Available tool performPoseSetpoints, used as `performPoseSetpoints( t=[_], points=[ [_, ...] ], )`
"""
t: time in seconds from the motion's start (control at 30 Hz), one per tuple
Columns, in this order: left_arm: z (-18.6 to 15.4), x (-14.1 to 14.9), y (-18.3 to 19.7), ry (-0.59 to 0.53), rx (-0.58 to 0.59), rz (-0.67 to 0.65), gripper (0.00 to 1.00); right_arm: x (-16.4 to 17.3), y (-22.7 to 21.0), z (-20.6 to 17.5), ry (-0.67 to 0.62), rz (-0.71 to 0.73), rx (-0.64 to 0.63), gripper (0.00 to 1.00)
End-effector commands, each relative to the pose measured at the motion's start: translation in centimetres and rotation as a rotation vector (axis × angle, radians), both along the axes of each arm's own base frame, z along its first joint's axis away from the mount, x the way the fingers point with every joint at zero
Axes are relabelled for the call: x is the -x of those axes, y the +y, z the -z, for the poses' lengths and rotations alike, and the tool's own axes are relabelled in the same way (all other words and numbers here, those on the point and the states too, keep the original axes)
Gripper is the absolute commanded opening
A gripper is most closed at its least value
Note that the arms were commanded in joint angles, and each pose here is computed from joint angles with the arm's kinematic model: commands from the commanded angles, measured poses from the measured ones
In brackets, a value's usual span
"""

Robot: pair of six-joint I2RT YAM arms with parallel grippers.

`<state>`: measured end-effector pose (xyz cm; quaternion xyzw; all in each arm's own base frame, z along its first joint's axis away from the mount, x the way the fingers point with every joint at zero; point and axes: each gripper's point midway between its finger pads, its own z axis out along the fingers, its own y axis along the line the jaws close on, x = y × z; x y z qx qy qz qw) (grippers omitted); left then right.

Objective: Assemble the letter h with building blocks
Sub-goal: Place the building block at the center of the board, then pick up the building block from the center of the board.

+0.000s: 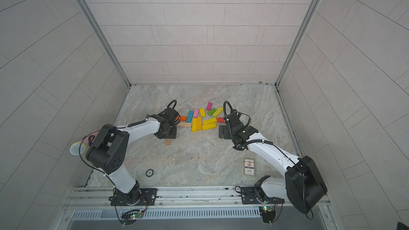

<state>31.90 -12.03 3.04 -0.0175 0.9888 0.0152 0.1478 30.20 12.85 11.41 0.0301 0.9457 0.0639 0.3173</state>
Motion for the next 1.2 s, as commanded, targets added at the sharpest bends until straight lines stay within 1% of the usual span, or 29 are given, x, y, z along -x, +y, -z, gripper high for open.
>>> performPoseSetpoints(
  t=[0.0,0.07,0.13,0.17,0.2,0.27,0.37,0.47,0.53,0.63,0.67,0.77,0.87,1.0,1.17],
  points=[
    [-6.4,-1.2,-1.8,-0.149,0.144,-0.012,0.58,0.4,-0.4,-0.6,-0.029,0.02,-0.012,1.0],
    [-10.9,-0.9,-2.4,-0.246,0.24,-0.009,0.6,0.3,0.1,-1.1,-0.05,0.002,-0.039,1.0],
    [-14.8,-0.1,-2.8,-0.329,0.327,0.007,0.66,0.3,0.7,-1.4,-0.064,-0.025,-0.066,1.0],
    [-16.5,0.7,-3.0,-0.361,0.375,0.019,0.68,0.3,1.1,-1.5,-0.069,-0.045,-0.081,1.0],
    [-17.8,1.4,-3.1,-0.388,0.408,0.032,0.71,0.3,1.4,-1.5,-0.069,-0.057,-0.088,1.0],
    [-19.3,3.3,-2.8,-0.427,0.465,0.046,0.82,0.1,1.7,-1.2,-0.058,-0.08,-0.083,0.98],
    [-20.0,5.8,-2.1,-0.49,0.526,0.062,0.93,-0.5,2.5,-0.5,-0.019,-0.094,-0.06,0.95],
    [-20.3,7.6,-1.1,-0.54,0.544,0.056,0.97,-1.7,4.3,0.1,0.009,-0.095,-0.039,0.94],
    [-21.0,8.6,-0.6,-0.575,0.555,0.068,0.97,-2.8,5.6,0.5,0.034,-0.095,-0.022,0.93],
    [-21.4,9.8,0.7,-0.601,0.516,0.068,0.97,-5.2,5.7,0.7,0.038,-0.037,0.04,0.9],
    [-21.4,10.1,1.0,-0.604,0.501,0.068,0.97,-5.9,6.1,0.9,0.041,-0.041,0.05,0.89],
    [-21.3,10.9,1.5,-0.605,0.488,0.076,0.97,-7.9,8.6,1.4,0.07,-0.063,0.028,0.83],
    [-21.2,11.3,1.7,-0.604,0.483,0.077,0.97,-10.0,10.0,1.9,0.081,-0.028,0.027,0.78],
    [-21.3,11.7,1.3,-0.597,0.513,0.096,0.97,-12.7,11.9,2.7,0.095,-0.035,0.033,0.7],
    [-21.4,12.3,0.9,-0.582,0.533,0.118,0.97,-16.4,11.5,3.0,0.093,0.049,0.026,0.69]
  ],
)
